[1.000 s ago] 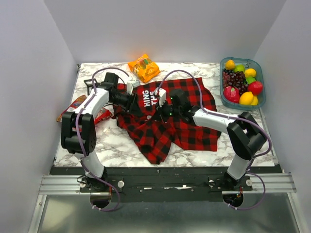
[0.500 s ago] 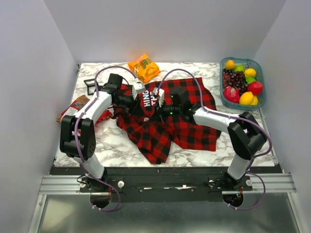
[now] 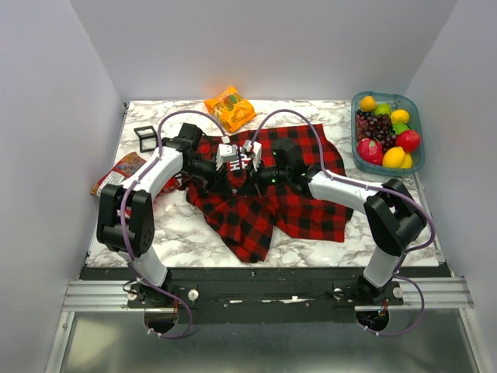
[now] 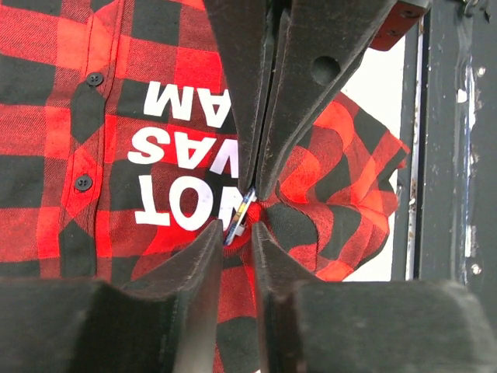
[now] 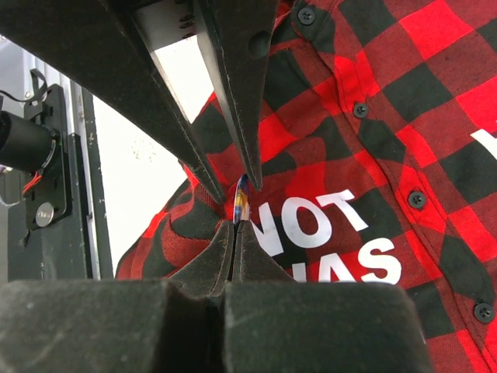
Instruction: Remove the brooch from the garment
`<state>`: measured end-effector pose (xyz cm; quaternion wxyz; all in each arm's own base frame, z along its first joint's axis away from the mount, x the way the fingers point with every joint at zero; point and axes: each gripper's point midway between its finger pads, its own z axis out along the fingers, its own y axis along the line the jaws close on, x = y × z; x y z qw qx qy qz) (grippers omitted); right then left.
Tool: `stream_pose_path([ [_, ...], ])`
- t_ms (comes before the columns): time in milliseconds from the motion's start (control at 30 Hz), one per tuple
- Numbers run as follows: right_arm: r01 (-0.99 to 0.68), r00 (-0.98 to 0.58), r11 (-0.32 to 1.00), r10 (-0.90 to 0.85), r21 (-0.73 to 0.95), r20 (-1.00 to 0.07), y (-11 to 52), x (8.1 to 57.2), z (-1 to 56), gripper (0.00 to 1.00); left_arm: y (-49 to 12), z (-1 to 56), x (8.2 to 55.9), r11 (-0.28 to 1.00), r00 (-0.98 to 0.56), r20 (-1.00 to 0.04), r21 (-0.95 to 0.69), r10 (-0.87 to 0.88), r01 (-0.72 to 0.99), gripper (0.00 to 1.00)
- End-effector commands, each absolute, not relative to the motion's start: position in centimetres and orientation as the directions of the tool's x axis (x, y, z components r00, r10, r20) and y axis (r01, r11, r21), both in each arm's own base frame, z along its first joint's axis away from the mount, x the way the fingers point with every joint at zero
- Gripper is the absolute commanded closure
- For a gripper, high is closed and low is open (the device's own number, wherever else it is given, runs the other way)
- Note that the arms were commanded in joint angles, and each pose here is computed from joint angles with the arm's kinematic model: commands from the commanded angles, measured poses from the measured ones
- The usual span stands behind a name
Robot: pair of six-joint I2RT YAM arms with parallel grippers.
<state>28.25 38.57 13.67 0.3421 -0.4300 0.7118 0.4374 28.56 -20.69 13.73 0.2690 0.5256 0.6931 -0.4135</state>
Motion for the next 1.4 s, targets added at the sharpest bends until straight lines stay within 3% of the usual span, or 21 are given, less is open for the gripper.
stream_pose_path([
  [0, -0.931, -0.353, 0.208, -0.288, 0.301, -0.891, 39.1, 28.7, 15.7, 0.98, -21.6, 14.4, 27.8, 0.052, -0.276, -0.826, -0.289, 0.491, 0.956, 0.72],
  [200, -0.941, -0.324, 0.196, -0.304, 0.274, -0.896, 39.1, 28.7, 15.3, 0.98, -21.9, 14.9, 28.6, 0.056, -0.26, -0.836, -0.266, 0.483, 0.962, 0.76],
  [433, -0.94, -0.323, 0.215, -0.31, 0.265, -0.894, 38.9, 29.0, 15.0, 0.95, -21.9, 14.7, 28.2, 0.035, -0.263, -0.828, -0.283, 0.496, 0.958, 0.96],
  [467, -0.939, -0.323, 0.227, -0.314, 0.26, -0.893, 38.8, 29.2, 14.9, 0.92, -21.8, 14.6, 27.9, 0.026, -0.258, -0.825, -0.285, 0.503, 0.958, 0.99],
  [500, -0.936, -0.326, 0.244, -0.32, 0.255, -0.89, 38.6, 29.4, 14.7, 0.77, -21.7, 14.7, 27.8, 0.019, -0.25, -0.824, -0.279, 0.509, 0.96, 1.0],
  [600, -0.922, -0.317, 0.327, -0.329, 0.208, -0.889, 37.2, 30.6, 15.1, 0.63, -21.1, 14.7, 27.7, 0.024, -0.233, -0.804, -0.264, 0.547, 0.964, 1.0],
  [1100, -0.942, -0.308, 0.256, -0.414, 0.216, -0.856, 35.9, 28.5, 12.1, 0.42, -18.6, 17.5, 31.0, 0.066, -0.064, -0.719, -0.025, 0.693, 0.997, 1.0],
  [1167, -0.947, -0.296, 0.249, -0.421, 0.204, -0.857, 36.3, 28.9, 11.8, 0.42, -18.5, 17.5, 31.0, 0.062, -0.051, -0.708, -0.009, 0.705, 0.998, 1.0],
  [1200, -0.949, -0.287, 0.245, -0.422, 0.197, -0.86, 36.5, 29.1, 11.8, 0.46, -18.6, 17.5, 30.8, 0.058, -0.044, -0.702, -0.004, 0.71, 0.998, 1.0],
  [1267, -0.951, -0.278, 0.245, -0.422, 0.187, -0.863, 36.8, 29.5, 11.9, 0.58, -18.6, 17.3, 30.7, 0.042, -0.018, -0.679, 0.019, 0.734, 0.999, 1.0],
  [1300, -0.953, -0.271, 0.247, -0.424, 0.178, -0.864, 36.8, 29.7, 11.9, 0.72, -18.6, 17.3, 30.6, 0.031, 0.0, -0.669, 0.036, 0.743, 0.999, 1.0],
  [1367, -0.958, -0.24, 0.252, -0.439, 0.137, -0.866, 36.3, 30.0, 12.0, 0.83, -18.5, 17.2, 30.3, 0.009, 0.028, -0.647, 0.054, 0.762, 0.998, 1.0],
])
